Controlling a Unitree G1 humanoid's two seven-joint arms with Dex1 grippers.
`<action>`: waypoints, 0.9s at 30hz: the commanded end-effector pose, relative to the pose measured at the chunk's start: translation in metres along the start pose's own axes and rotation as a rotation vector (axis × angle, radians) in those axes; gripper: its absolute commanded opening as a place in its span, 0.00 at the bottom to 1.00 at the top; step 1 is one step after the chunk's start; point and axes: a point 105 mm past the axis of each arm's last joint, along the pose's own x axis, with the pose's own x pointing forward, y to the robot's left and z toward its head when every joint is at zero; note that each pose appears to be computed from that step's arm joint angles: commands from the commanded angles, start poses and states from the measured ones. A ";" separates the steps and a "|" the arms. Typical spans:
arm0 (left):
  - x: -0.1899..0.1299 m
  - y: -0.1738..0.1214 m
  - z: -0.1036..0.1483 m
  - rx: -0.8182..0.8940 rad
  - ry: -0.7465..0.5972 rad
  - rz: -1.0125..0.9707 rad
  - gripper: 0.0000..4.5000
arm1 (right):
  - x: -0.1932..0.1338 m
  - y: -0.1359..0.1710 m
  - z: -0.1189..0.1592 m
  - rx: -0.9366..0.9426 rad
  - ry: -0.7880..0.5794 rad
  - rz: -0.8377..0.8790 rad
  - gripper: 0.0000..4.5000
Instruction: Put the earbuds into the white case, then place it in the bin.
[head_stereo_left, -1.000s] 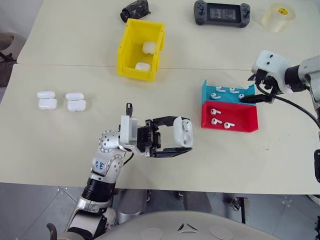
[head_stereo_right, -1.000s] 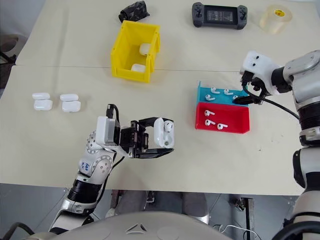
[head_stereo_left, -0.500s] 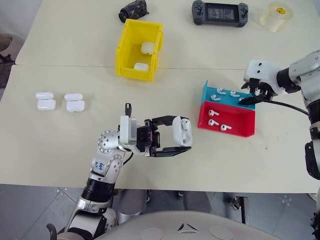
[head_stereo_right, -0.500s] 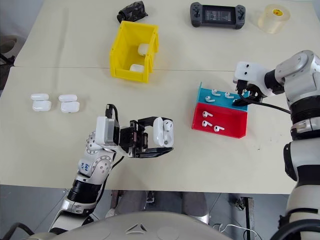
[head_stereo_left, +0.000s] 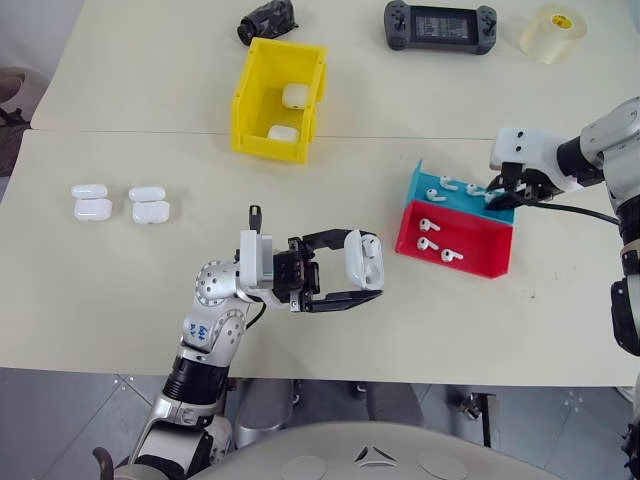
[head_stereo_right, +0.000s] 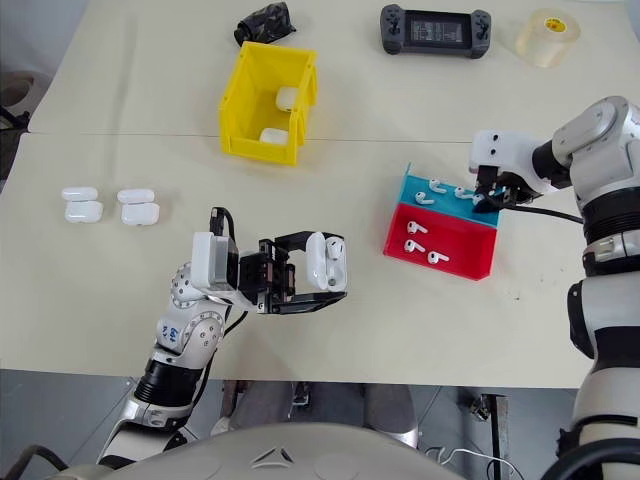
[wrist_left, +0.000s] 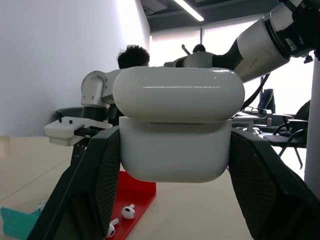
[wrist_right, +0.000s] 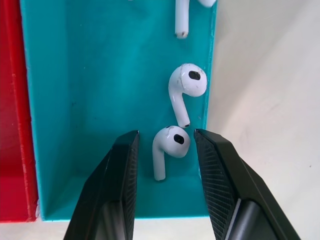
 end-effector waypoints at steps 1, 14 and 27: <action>0.004 0.000 0.008 0.044 -0.022 -0.004 0.62 | -0.006 -0.003 0.003 -0.019 0.011 -0.012 0.40; 0.001 -0.001 0.008 0.046 -0.008 0.008 0.62 | -0.002 -0.005 0.009 -0.039 0.016 -0.028 0.13; -0.002 0.006 0.009 0.042 -0.010 0.007 0.62 | -0.066 0.006 0.032 0.027 -0.211 -0.159 0.13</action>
